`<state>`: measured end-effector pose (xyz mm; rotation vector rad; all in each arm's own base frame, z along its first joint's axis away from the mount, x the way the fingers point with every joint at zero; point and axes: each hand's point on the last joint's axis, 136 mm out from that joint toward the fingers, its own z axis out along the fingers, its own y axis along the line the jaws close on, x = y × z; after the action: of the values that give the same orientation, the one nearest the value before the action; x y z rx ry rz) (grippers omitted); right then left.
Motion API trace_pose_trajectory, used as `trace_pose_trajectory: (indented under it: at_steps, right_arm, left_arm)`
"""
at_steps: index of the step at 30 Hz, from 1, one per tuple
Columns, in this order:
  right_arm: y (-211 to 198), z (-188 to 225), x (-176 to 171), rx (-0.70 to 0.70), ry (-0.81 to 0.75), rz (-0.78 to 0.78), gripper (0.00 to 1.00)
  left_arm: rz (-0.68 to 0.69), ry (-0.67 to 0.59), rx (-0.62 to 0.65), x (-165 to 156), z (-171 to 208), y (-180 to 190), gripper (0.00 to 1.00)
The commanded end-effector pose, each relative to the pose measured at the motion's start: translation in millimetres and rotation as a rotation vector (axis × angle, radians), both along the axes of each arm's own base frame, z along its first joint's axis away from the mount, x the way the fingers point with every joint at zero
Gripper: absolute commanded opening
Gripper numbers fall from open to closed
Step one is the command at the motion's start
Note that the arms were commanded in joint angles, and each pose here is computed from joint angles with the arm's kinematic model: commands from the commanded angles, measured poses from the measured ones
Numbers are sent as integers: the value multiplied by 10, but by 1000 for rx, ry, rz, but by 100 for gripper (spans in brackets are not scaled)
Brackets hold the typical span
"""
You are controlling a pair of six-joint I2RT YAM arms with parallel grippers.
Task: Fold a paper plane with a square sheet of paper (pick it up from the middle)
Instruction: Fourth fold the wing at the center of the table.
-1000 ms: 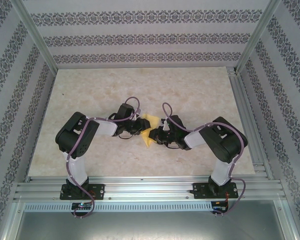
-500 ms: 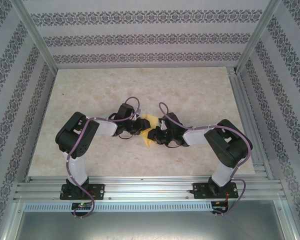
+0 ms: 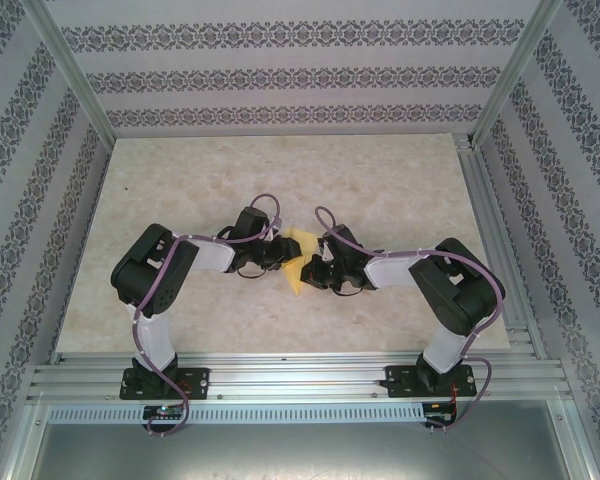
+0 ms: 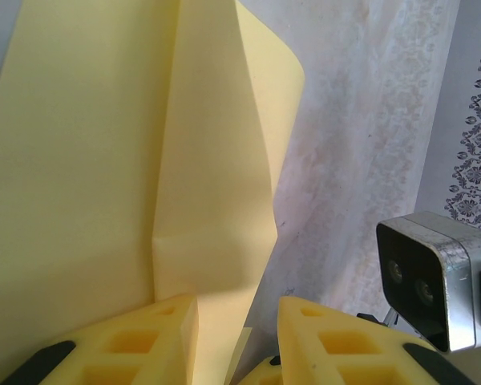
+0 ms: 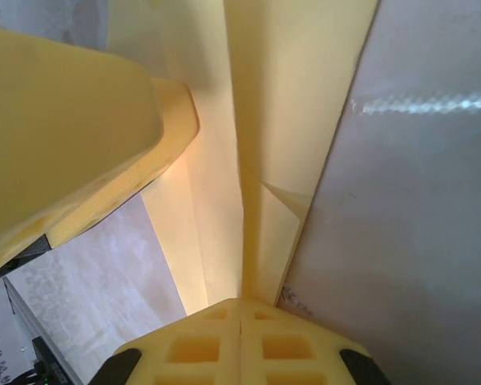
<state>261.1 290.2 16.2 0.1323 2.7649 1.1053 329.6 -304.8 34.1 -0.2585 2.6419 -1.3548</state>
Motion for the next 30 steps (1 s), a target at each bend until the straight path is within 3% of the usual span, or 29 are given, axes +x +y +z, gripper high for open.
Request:
trace_pose_trajectory:
  at_steps: [1, 5, 10, 23, 30]
  right_arm:
    - [-71, -55, 19, -40, -2, -5, 2]
    - [-97, -110, -2, -58, 17, -7, 1]
    - [-115, -125, -4, -76, 19, -4, 1]
    - [-126, -135, 3, -76, 18, -15, 1]
    - [-122, -113, 5, -70, 14, -16, 2]
  left_arm:
    - [-16, -27, -27, 19, 142, -105, 38]
    - [-19, -68, -55, 60, 372, -138, 45]
    - [-22, -106, -71, 84, 561, -149, 46]
    - [-11, 2, -85, 53, 155, -197, 24]
    - [1, 47, -27, 1, -106, -132, 20]
